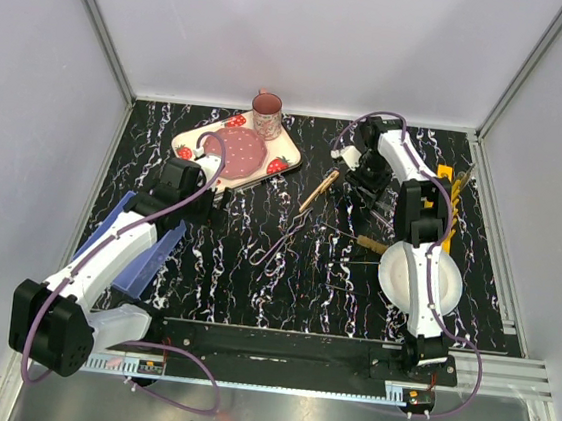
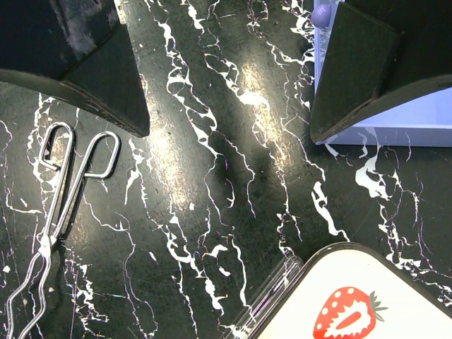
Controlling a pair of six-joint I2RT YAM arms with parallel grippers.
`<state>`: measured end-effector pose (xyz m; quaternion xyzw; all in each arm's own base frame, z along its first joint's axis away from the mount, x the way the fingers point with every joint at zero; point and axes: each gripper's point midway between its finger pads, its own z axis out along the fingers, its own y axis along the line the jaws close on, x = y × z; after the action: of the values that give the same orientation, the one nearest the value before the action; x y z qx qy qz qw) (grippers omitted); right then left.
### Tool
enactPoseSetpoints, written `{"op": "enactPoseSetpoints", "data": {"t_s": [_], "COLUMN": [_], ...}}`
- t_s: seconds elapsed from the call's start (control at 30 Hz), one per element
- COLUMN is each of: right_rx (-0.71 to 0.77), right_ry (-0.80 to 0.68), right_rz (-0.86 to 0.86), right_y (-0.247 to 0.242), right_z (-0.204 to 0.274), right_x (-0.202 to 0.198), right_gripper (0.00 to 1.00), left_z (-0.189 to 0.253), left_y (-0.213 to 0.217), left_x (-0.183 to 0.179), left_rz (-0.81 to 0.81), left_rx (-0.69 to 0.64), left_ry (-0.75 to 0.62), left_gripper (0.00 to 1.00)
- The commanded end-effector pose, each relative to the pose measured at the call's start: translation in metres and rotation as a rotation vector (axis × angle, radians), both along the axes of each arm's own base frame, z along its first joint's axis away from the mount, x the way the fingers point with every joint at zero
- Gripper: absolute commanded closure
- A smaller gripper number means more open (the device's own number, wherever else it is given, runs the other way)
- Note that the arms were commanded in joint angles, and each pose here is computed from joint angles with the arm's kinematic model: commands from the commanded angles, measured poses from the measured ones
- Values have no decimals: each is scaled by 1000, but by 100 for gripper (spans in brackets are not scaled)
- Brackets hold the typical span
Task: Organize the chemistry lab equipment
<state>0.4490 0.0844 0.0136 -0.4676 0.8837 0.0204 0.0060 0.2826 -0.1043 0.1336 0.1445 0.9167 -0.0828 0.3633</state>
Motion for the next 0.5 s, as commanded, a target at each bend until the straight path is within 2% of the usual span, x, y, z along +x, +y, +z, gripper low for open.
{"op": "enactPoseSetpoints", "data": {"t_s": [0.0, 0.2, 0.33, 0.43, 0.47], "right_rx": [-70, -100, -105, -100, -95], "right_ry": [-30, -47, -53, -65, -78], "right_rz": [80, 113, 115, 115, 112], "right_y": [-11, -16, -17, -15, -14], "right_z": [-4, -13, -18, -20, -19], "right_x": [10, 18, 22, 24, 27], "right_gripper": [48, 51, 57, 65, 70], "left_z": [9, 7, 7, 7, 7], "left_y": [0, 1, 1, 1, 2], "left_x": [10, 10, 10, 11, 11], "left_rz": [8, 9, 10, 13, 14], "left_rx": [5, 8, 11, 10, 11], "left_ry": [-53, -49, -49, -52, -50], "left_gripper": [1, 1, 1, 1, 1]}}
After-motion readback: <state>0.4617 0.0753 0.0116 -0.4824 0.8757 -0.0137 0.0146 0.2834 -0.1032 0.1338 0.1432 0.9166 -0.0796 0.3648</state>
